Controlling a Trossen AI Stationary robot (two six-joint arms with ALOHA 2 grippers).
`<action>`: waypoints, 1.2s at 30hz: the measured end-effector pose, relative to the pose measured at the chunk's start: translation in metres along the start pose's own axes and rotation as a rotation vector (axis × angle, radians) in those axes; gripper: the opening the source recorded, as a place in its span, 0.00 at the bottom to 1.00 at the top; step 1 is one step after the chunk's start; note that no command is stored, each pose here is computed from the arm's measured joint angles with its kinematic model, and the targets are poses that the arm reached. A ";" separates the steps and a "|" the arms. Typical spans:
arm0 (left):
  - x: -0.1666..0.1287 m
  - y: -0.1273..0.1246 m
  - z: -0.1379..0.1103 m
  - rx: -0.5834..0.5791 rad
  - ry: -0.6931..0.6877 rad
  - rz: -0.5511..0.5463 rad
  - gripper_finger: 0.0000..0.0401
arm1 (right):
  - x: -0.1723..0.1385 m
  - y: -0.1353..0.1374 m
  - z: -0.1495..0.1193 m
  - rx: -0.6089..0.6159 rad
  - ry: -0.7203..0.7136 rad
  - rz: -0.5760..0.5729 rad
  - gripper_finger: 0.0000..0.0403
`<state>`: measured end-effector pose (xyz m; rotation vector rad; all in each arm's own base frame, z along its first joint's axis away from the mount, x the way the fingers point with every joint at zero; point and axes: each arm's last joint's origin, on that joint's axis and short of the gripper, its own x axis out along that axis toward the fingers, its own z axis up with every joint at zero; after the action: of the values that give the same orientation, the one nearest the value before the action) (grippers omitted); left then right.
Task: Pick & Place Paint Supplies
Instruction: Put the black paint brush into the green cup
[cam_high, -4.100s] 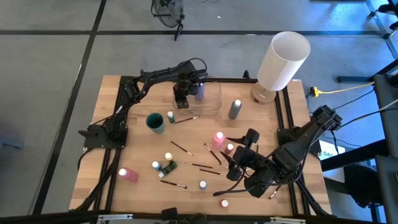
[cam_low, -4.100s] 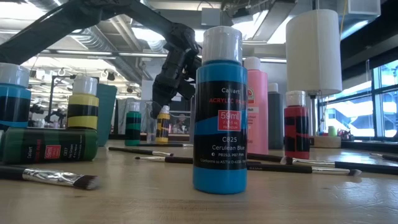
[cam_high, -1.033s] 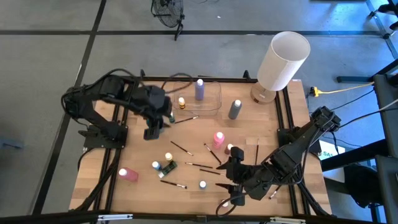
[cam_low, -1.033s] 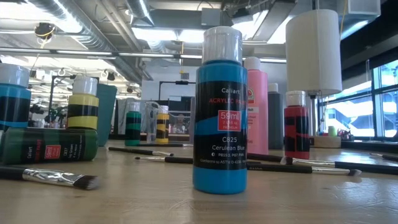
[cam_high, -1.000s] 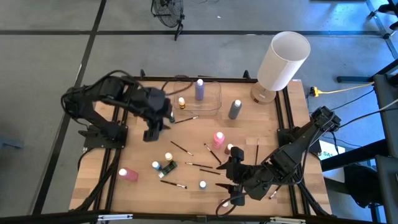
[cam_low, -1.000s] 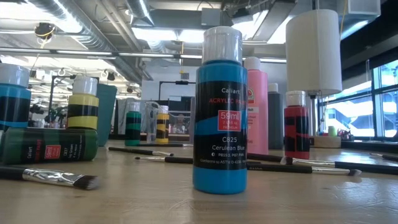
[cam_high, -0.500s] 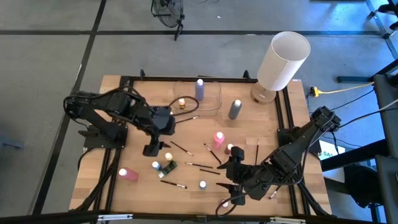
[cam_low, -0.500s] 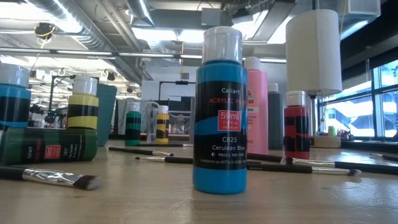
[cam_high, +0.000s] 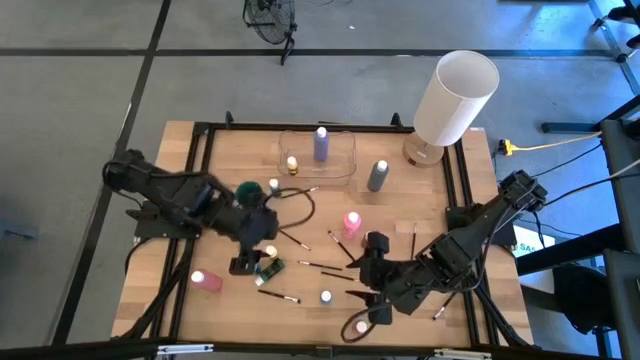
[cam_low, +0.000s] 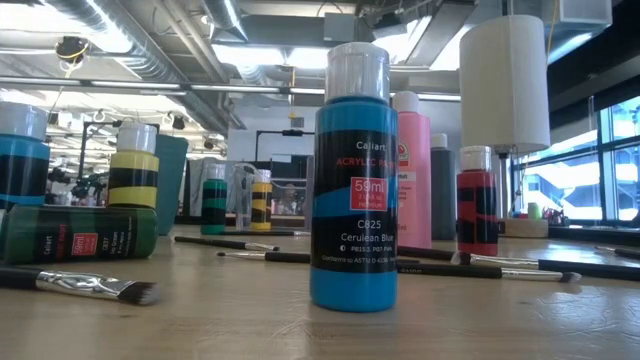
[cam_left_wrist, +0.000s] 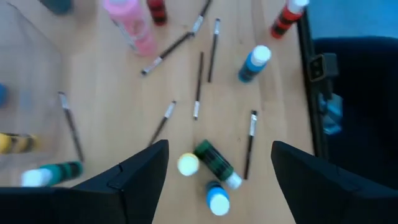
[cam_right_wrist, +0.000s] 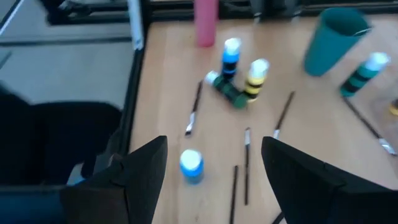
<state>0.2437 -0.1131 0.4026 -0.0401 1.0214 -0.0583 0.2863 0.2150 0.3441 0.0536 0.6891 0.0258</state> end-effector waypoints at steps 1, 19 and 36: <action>-0.002 -0.006 -0.003 0.013 -0.020 0.027 0.70 | 0.003 0.000 -0.001 -0.013 0.016 0.015 0.65; -0.004 -0.099 -0.085 0.113 -0.287 0.256 0.70 | 0.007 -0.010 -0.026 0.058 0.417 -0.031 0.65; 0.036 -0.109 -0.106 0.067 -0.328 0.256 0.70 | 0.004 -0.023 -0.047 0.035 0.610 -0.173 0.65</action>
<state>0.1690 -0.2247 0.3230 0.1388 0.6898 0.1434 0.2600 0.1946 0.3043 0.0186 1.3016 -0.1418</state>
